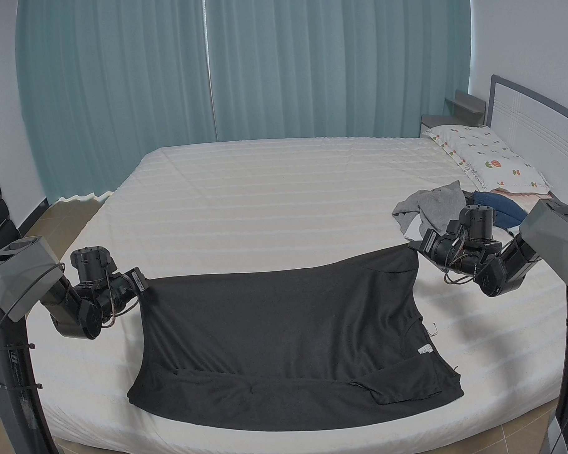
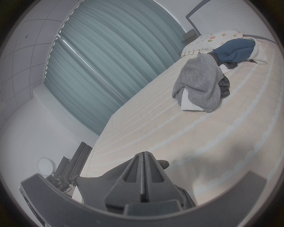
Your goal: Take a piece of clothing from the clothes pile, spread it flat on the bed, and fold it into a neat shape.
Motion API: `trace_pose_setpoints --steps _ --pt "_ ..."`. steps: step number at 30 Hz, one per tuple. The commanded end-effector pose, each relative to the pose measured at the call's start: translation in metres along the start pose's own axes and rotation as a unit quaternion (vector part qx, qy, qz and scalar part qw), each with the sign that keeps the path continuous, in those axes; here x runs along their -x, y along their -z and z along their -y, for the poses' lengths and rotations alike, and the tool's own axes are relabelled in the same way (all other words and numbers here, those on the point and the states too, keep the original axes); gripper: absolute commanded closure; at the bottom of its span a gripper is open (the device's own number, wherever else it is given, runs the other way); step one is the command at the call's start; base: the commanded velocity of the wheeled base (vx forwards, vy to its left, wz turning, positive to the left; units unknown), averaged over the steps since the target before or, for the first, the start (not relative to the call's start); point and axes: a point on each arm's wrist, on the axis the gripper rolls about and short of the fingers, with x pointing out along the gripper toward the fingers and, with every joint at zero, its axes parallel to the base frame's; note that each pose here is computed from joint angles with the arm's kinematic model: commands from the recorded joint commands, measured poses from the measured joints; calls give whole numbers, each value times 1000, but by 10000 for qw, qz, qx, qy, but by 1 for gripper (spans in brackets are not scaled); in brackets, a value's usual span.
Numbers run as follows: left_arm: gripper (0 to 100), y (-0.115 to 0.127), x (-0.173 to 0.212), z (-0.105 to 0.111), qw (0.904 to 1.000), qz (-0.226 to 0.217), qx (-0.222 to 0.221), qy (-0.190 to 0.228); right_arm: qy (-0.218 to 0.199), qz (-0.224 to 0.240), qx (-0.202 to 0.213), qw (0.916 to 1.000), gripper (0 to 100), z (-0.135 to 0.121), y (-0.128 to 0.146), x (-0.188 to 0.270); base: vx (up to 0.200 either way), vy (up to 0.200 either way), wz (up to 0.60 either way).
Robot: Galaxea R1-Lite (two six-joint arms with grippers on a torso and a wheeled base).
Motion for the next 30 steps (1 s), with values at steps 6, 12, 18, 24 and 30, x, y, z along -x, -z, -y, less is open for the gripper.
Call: trace_pose_setpoints --steps 6,12,18,24,30 --pt "100 13 18 -7 9997 49 -238 -25 1 -420 -69 9991 100 0 12 31 0 0 0" --pt "100 23 41 -9 9985 -258 -486 36 60 -813 -83 9966 100 3 29 53 0 0 0" --pt "100 42 63 -11 9953 -655 -710 26 317 -1302 -15 9910 100 15 55 76 0 0 0" --pt "100 71 73 -14 9918 -1010 -788 12 563 -1832 149 9814 100 33 85 82 0 0 0" --pt "100 90 74 -20 9905 -1128 -785 4 676 -2087 164 9755 100 39 100 81 0 0 0"
